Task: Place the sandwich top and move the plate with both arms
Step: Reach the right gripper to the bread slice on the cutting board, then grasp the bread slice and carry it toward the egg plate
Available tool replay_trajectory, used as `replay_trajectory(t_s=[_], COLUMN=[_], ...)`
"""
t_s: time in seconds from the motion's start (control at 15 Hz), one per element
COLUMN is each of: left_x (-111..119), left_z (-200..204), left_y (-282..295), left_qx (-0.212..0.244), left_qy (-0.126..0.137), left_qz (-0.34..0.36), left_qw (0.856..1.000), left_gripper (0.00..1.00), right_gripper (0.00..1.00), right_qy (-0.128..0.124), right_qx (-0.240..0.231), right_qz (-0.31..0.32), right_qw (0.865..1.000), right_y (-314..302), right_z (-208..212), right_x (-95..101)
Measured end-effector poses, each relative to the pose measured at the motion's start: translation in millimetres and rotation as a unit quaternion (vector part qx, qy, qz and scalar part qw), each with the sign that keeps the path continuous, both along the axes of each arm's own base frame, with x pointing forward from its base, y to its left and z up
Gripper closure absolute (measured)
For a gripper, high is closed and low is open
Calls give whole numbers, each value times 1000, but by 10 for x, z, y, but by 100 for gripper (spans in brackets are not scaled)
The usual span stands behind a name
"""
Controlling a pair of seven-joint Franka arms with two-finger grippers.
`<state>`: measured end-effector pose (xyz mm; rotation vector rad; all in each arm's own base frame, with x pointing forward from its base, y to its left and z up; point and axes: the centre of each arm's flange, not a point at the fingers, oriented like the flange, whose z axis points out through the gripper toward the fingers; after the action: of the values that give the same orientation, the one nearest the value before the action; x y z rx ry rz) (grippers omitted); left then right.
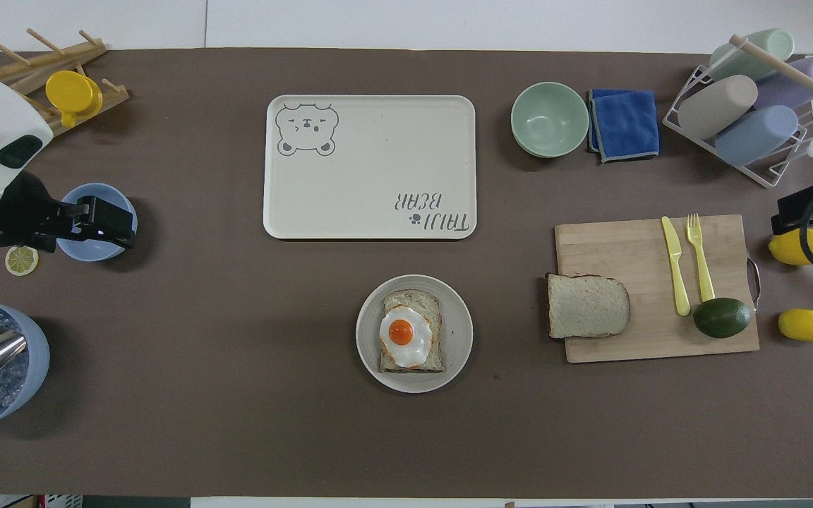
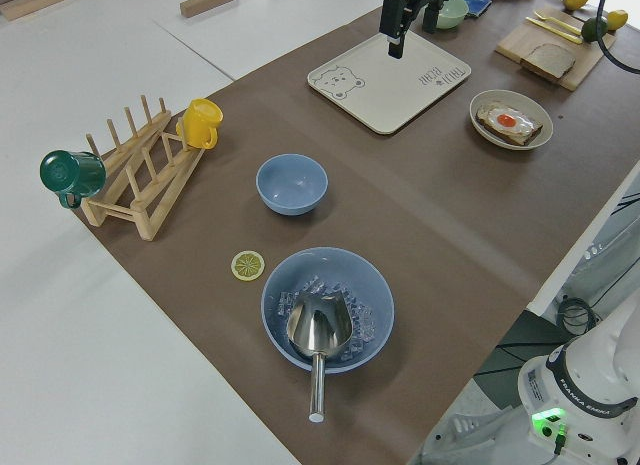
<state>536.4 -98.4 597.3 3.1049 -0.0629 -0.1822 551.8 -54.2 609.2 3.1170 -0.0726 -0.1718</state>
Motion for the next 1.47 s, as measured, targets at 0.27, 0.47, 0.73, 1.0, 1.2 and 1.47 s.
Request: replay_trajectory(t_s=[0.27, 0.47, 0.73, 1.0, 1.2, 1.47], left_x=[0, 0, 0, 0, 0, 0], left_z=[0, 0, 0, 0, 0, 0], left_y=[0, 0, 0, 0, 0, 0], left_qx=[0, 0, 0, 0, 0, 0], left_qy=[0, 0, 0, 0, 0, 0], left_qz=[0, 0, 0, 0, 0, 0], left_qw=[1000, 1000, 1000, 1000, 1000, 1000], left_gripper=[0, 0, 0, 0, 0, 0], right_gripper=[0, 0, 0, 0, 0, 0], right_qy=[-1, -2, -3, -6, -14, -16], right_qx=[11, 16, 17, 37, 39, -8], right_qz=[0, -1, -1, 42, 55, 56], right_qw=[1000, 1000, 1000, 998, 998, 998], right_y=[25, 33, 32, 154, 746, 2156], right_z=[-1, 2, 7, 13, -101, -778], right_x=[3, 3, 1, 0, 25, -36])
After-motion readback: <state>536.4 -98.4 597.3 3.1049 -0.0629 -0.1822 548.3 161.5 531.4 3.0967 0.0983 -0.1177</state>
